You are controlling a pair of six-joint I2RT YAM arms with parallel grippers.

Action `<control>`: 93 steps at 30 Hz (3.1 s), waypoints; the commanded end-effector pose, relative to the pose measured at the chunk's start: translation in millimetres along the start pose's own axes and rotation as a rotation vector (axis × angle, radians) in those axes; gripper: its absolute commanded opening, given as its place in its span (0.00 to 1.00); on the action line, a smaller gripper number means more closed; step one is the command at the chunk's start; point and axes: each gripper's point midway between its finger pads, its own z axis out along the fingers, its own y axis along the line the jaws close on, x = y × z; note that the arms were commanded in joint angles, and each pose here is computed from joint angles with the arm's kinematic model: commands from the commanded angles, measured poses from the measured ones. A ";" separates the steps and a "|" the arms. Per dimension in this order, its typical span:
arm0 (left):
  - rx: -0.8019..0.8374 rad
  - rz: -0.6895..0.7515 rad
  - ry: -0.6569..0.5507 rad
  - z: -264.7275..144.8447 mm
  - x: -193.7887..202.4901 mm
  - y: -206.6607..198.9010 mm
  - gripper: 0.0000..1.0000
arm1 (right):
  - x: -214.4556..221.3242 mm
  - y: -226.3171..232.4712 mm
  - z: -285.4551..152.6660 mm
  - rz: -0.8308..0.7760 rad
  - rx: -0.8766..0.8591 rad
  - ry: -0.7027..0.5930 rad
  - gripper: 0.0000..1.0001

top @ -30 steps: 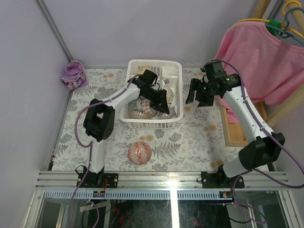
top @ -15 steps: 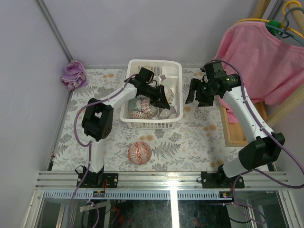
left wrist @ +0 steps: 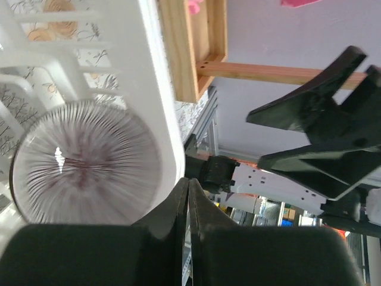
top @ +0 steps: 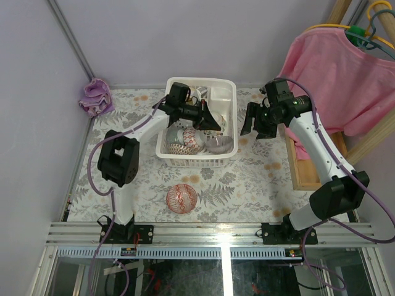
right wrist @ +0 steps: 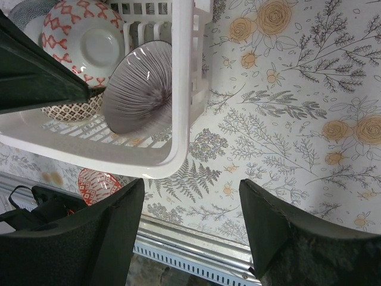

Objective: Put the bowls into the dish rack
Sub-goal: Adjust the bowl in the dish rack.

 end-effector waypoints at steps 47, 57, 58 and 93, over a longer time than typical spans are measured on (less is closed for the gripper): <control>-0.703 0.162 0.181 14.2 70.7 18.0 0.49 | 10.4 2.4 -18.6 0.014 -0.054 -0.001 0.80; -0.721 0.188 0.213 34.6 83.8 28.9 0.49 | 13.1 -0.2 -20.5 0.020 -0.056 -0.003 0.80; -0.729 0.193 0.215 36.0 84.5 30.8 0.49 | 13.4 0.1 -20.6 0.019 -0.057 -0.002 0.80; -0.851 0.207 0.138 42.2 65.4 81.1 0.52 | 9.8 1.0 -16.1 0.024 -0.068 0.006 0.80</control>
